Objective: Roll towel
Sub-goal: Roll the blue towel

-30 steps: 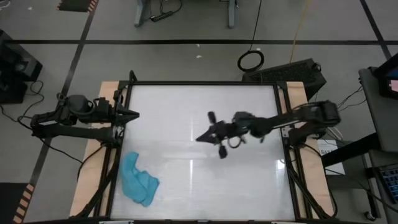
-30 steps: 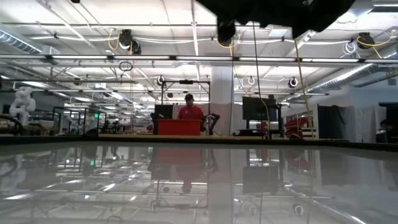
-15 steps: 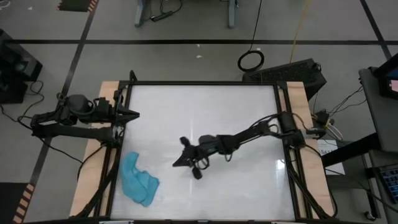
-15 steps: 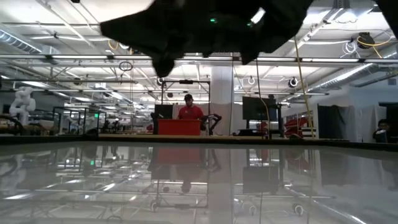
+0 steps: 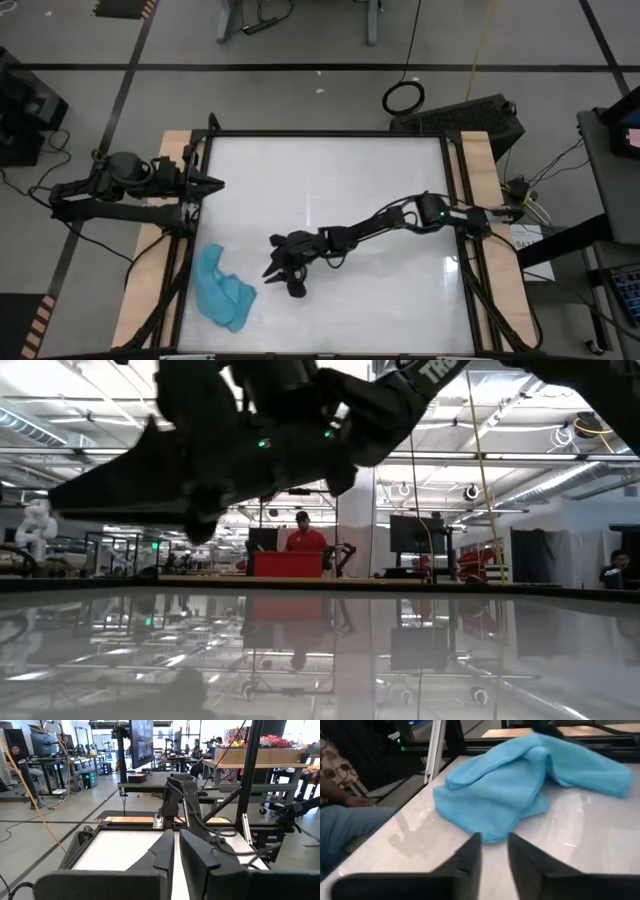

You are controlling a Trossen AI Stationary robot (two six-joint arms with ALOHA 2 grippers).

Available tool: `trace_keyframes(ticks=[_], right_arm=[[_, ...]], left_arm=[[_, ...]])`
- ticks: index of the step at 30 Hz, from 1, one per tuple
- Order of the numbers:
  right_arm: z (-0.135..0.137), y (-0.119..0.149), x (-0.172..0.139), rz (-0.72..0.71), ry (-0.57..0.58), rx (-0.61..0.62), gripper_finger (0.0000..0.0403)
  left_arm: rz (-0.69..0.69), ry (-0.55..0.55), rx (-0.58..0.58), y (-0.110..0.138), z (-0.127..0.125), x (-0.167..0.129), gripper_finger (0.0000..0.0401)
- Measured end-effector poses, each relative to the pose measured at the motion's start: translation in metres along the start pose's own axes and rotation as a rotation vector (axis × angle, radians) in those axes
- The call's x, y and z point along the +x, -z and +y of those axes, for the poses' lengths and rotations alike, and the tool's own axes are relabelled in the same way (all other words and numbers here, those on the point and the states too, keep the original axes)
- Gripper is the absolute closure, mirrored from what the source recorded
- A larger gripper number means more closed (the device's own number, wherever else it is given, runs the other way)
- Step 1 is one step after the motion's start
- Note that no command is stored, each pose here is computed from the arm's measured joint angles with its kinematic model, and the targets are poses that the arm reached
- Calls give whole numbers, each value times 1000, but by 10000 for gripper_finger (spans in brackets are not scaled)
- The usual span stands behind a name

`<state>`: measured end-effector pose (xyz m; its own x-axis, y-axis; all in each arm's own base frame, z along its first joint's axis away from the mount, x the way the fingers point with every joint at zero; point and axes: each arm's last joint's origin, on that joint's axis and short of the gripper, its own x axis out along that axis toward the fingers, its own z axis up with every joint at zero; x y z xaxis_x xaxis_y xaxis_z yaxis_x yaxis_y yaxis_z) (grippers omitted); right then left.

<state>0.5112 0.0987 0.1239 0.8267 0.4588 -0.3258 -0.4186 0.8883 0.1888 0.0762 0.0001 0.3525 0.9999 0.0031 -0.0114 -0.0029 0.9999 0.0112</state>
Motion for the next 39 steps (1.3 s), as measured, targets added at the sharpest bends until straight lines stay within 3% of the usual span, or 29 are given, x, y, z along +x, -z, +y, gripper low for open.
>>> trace_keyframes(ticks=[5, 10, 27, 35, 39], right_arm=[[7, 4, 20, 3, -34, -81, 207], [12, 1, 34, 13, -44, -175, 163], [3, 8, 50, 89, 46, -248, 211], [12, 10, 52, 105, 77, -263, 224], [13, 11, 53, 114, 103, -259, 252]], left_arm=[[1, 0, 0, 0, 0, 0, 363], [1, -1, 0, 0, 0, 0, 363], [2, 0, 0, 0, 0, 0, 363], [1, 0, 0, 0, 0, 0, 363], [1, 0, 0, 0, 0, 0, 363]])
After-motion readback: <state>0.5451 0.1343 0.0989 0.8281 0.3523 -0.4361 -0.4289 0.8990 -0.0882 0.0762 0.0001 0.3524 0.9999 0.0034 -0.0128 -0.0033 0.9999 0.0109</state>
